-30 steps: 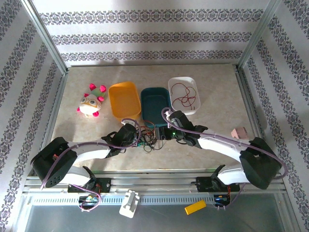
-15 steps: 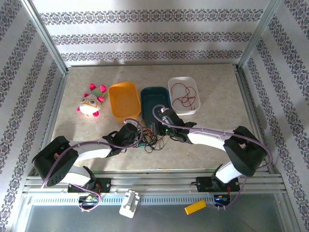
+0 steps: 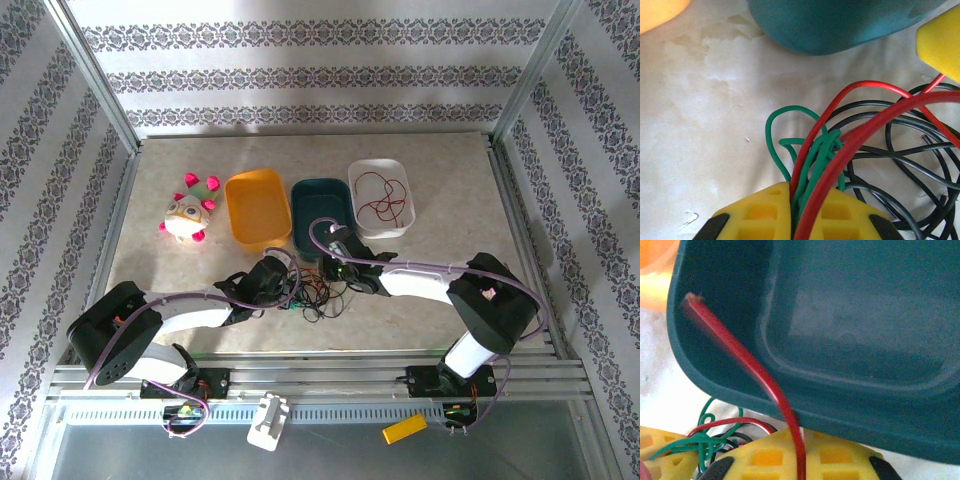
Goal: Untangle the cables
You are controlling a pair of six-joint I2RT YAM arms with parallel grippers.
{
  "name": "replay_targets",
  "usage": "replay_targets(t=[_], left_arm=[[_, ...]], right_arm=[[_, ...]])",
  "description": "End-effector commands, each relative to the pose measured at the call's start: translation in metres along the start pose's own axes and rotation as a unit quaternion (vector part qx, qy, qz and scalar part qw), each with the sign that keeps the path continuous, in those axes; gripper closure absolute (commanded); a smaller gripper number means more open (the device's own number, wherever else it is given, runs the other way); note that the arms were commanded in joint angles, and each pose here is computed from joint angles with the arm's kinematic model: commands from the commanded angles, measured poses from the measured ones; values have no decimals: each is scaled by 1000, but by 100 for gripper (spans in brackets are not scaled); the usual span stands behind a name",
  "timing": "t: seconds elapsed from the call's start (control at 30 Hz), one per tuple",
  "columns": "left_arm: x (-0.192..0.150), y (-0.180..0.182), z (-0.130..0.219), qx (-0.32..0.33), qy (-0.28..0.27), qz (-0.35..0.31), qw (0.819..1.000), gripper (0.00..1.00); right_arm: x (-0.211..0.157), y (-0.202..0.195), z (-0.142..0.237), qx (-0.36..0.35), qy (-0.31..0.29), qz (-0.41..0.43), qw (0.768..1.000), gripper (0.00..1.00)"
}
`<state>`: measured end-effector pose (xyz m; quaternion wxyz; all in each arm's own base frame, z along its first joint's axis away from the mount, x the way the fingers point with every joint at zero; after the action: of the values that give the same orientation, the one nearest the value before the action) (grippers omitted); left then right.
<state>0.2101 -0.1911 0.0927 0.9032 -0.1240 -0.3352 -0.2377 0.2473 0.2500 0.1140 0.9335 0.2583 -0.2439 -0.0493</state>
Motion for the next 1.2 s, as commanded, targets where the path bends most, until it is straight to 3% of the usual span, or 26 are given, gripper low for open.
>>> replay_targets(t=[0.0,0.1,0.3,0.47,0.83,1.17], left_arm=[[-23,-4,-3,-5,62,-24,998,100],[-25,-1,-2,9,60,-19,998,100],[-28,3,-5,26,58,-13,998,78],[-31,5,-11,35,64,-11,997,76],[-38,9,-19,62,77,-10,995,79],[-46,19,-20,110,90,5,990,77]], right_arm=[[4,5,6,-1,-32,2,999,100],[8,9,29,9,-72,3,997,100],[27,3,97,1,-193,-10,981,100],[47,-19,161,-18,-309,-49,950,100],[54,-92,286,-98,-507,-141,845,100],[32,-130,362,-179,-605,-203,749,100]])
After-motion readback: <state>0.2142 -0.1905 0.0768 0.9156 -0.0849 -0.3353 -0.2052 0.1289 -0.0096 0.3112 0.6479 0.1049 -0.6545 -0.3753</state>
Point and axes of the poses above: each hand's point on the last joint's axis, 136 mm out from that joint toward the fingers, its own z axis back along the fingers, its own y axis along the line the jaws close on, x = y × z, the point moved 8 cm from there along z, back along the fingers, and after that the axes turned 13 degrees about -z, right-handed, at the moved point
